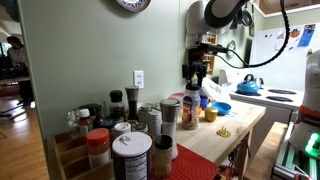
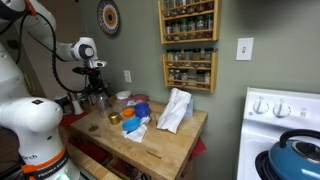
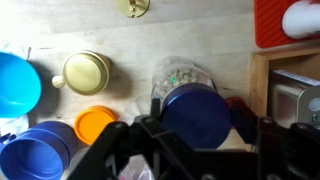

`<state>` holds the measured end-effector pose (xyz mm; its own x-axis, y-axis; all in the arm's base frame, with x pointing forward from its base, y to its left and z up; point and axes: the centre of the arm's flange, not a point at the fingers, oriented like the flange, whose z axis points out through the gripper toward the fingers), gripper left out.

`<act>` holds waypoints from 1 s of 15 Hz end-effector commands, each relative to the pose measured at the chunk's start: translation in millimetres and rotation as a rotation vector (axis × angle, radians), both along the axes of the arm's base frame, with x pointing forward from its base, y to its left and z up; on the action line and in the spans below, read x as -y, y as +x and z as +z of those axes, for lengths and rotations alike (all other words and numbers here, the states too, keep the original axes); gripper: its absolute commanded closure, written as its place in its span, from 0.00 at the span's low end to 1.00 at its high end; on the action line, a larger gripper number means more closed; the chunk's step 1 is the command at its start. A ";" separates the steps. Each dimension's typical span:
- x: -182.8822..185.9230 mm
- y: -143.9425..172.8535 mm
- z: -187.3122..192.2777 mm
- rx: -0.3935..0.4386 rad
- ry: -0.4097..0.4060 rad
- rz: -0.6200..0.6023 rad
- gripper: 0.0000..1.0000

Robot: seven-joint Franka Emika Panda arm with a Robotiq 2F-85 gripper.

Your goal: Put the blue lid on the open container

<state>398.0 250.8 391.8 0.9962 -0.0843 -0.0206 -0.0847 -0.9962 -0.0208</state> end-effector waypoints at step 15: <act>-5.2 -1.6 -2.7 -0.003 0.006 0.007 0.65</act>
